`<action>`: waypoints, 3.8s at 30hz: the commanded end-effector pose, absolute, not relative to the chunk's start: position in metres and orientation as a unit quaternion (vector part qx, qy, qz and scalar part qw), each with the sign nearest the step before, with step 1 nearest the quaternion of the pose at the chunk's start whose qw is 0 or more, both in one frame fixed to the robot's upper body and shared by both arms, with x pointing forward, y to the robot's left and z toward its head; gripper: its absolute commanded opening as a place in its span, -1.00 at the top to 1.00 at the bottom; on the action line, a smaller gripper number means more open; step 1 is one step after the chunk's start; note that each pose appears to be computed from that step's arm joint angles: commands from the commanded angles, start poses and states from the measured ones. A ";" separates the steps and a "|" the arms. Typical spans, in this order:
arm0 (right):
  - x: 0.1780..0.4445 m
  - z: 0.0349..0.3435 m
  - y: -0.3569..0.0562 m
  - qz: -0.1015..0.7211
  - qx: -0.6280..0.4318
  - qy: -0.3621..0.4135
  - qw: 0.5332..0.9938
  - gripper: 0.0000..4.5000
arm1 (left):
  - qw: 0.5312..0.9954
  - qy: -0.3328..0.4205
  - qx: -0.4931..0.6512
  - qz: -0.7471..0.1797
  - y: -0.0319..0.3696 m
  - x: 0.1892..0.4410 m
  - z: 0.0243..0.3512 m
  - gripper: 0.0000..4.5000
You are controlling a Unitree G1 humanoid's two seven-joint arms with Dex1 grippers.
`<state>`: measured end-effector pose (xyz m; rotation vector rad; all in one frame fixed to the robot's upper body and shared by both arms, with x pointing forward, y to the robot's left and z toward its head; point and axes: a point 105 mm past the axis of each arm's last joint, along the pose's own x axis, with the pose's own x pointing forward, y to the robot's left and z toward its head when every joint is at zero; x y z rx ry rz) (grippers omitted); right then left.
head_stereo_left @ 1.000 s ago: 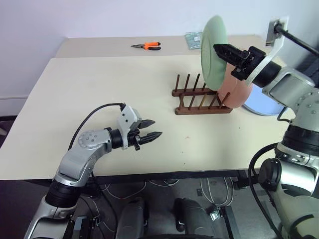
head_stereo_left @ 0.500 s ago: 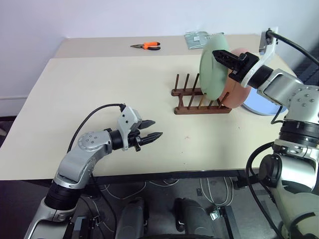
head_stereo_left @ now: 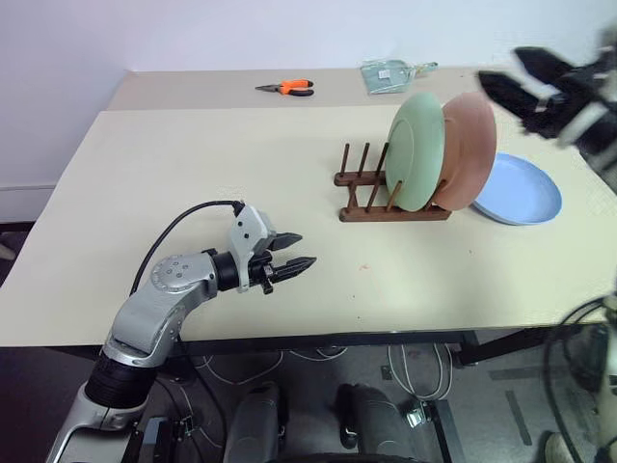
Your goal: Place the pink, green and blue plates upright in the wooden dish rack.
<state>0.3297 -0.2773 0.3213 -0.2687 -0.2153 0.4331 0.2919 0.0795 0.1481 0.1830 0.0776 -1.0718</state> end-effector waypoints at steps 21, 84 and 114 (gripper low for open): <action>0.408 0.135 -0.338 0.091 -0.363 0.179 0.910 -0.62 | 0.838 0.016 0.101 -0.536 0.066 0.289 0.160 -0.12; 0.377 0.299 -0.110 0.406 0.240 0.011 0.882 0.71 | 0.876 0.030 0.117 -0.466 0.110 0.301 0.154 -0.12; 0.295 0.176 -0.262 0.312 -0.231 0.083 0.918 -0.01 | 0.909 0.068 0.133 -0.388 0.146 0.316 0.127 -0.12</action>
